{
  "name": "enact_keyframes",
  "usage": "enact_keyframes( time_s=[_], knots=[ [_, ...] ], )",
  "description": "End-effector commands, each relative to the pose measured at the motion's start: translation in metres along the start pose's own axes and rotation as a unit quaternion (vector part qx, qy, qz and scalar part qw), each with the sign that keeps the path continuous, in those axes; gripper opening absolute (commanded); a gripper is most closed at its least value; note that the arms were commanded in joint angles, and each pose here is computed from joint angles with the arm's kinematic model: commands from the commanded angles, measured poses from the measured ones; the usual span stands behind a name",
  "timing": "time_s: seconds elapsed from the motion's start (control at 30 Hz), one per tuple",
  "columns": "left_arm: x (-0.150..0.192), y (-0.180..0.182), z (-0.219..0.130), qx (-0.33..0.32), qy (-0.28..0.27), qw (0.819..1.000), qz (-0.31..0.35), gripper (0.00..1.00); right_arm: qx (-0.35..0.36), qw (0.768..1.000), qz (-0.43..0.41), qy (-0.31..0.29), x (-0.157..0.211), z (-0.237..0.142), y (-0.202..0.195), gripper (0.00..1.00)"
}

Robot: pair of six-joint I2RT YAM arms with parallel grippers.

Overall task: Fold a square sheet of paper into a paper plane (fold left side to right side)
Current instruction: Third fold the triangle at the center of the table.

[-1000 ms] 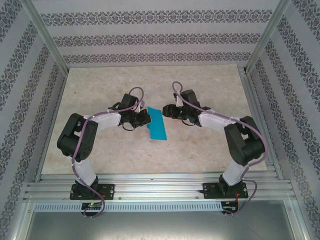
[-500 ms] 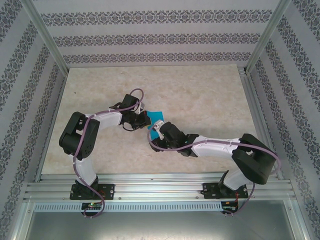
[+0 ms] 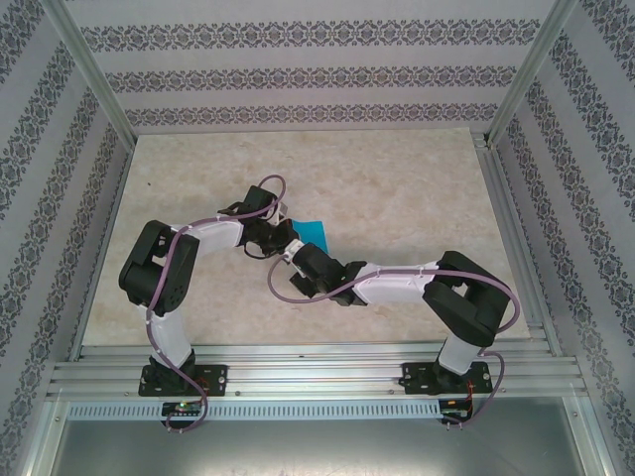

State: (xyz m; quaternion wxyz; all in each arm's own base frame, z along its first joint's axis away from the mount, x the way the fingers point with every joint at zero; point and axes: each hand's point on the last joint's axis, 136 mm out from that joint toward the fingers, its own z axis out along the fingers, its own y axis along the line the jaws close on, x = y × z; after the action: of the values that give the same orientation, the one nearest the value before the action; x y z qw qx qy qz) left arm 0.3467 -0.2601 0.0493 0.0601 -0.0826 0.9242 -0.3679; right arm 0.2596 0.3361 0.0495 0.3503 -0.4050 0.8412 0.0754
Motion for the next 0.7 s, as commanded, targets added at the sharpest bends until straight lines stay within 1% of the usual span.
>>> enact_keyframes(
  time_s=[0.0, 0.1, 0.13, 0.17, 0.2, 0.23, 0.4, 0.43, 0.53, 0.67],
  knots=[
    [0.0, -0.007, 0.003, 0.002, 0.009, 1.0, 0.005, 0.0, 0.016, 1.0, -0.019, 0.011, -0.001, -0.004, -0.003, 0.27],
    [-0.001, -0.007, 0.002, -0.001, 0.008, 1.0, 0.007, 0.0, 0.001, 1.0, -0.023, 0.01, -0.003, -0.008, 0.002, 0.06],
    [-0.001, -0.007, 0.002, -0.001, 0.008, 1.0, 0.01, 0.02, -0.004, 1.0, -0.023, 0.009, -0.004, -0.009, 0.002, 0.0],
    [-0.001, -0.007, 0.001, -0.002, 0.009, 1.0, 0.012, 0.06, -0.009, 1.0, -0.023, 0.007, -0.006, -0.011, 0.004, 0.0],
    [-0.002, -0.008, -0.001, -0.004, 0.01, 1.0, 0.018, 0.15, -0.017, 1.0, -0.022, 0.005, -0.007, -0.012, 0.005, 0.0],
    [-0.004, -0.009, -0.004, -0.007, 0.009, 1.0, 0.024, 0.21, -0.025, 0.999, -0.021, 0.006, -0.007, -0.012, 0.007, 0.0],
    [-0.017, -0.015, -0.029, -0.016, -0.009, 0.999, 0.051, 0.4, -0.063, 0.998, 0.002, 0.003, -0.01, -0.012, 0.008, 0.0],
    [-0.021, -0.015, -0.036, -0.019, -0.015, 0.998, 0.055, 0.42, -0.069, 0.998, 0.004, 0.001, -0.012, -0.013, 0.009, 0.0],
    [-0.03, -0.014, -0.049, -0.033, -0.029, 0.997, 0.066, 0.42, -0.078, 0.997, 0.008, 0.001, -0.013, -0.014, 0.008, 0.0],
    [-0.035, -0.021, -0.047, -0.03, -0.02, 0.996, 0.08, 0.36, -0.082, 0.997, 0.016, 0.003, -0.013, -0.013, 0.005, 0.0]
  ],
)
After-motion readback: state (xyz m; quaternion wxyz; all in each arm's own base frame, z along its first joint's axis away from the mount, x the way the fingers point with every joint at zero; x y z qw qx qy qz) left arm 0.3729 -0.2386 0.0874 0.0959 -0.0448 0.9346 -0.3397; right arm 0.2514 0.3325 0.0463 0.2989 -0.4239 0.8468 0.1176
